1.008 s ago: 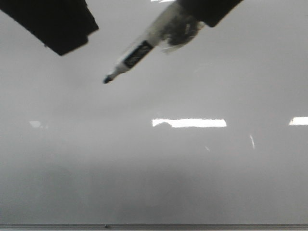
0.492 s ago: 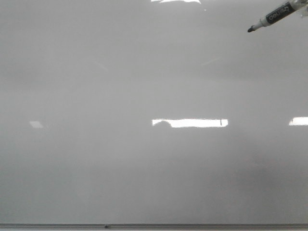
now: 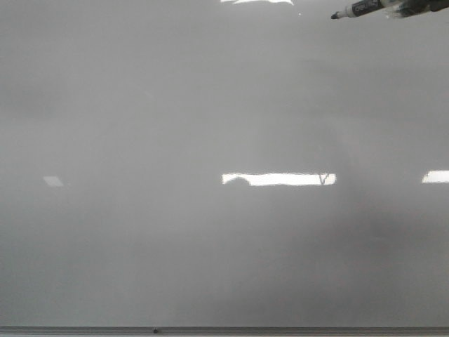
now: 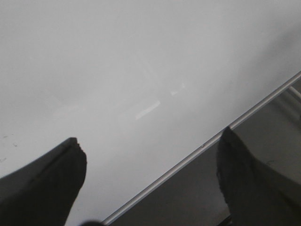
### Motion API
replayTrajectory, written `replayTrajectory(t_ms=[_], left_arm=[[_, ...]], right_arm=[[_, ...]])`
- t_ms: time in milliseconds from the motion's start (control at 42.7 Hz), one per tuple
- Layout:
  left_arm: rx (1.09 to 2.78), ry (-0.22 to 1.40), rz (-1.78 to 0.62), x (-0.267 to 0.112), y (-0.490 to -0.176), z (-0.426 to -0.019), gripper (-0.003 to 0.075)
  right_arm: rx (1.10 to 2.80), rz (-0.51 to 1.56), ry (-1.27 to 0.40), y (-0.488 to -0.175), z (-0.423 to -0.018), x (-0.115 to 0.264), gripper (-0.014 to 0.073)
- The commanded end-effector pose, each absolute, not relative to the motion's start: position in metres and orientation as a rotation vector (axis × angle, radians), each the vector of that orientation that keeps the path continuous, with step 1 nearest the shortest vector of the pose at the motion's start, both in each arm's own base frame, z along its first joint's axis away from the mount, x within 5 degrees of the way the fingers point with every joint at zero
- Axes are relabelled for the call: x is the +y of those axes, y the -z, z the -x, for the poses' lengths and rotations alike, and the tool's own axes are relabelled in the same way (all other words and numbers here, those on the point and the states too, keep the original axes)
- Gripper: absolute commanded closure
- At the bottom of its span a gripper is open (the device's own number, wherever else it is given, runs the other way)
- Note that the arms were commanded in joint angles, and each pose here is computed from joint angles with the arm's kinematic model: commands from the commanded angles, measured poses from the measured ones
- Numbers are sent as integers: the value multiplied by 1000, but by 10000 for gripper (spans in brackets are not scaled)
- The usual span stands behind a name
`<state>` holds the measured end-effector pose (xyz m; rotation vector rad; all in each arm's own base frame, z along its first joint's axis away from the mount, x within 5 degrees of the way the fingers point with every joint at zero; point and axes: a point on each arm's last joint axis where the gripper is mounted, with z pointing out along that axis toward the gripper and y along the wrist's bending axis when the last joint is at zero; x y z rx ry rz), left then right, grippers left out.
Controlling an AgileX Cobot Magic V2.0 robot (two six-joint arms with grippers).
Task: Write number 5 on whiteboard
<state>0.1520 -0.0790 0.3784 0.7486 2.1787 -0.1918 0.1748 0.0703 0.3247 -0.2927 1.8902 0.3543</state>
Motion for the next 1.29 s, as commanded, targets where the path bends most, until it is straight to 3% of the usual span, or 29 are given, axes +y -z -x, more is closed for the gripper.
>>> replayTrajectory(t_ms=[0, 656, 1032, 1266], left_arm=[[2097, 229, -697, -81, -391, -154, 167], [2081, 234, -690, -82, -393, -155, 167], [2073, 235, -687, -82, -393, -155, 168], [2071, 235, -686, -82, -394, -155, 167]], right_arm=[[1746, 233, -353, -344, -185, 71, 661], [1774, 224, -334, -350, -247, 92, 661], [2002, 375, -305, -309, -263, 109, 661], [1987, 347, -292, -317, -264, 101, 661]])
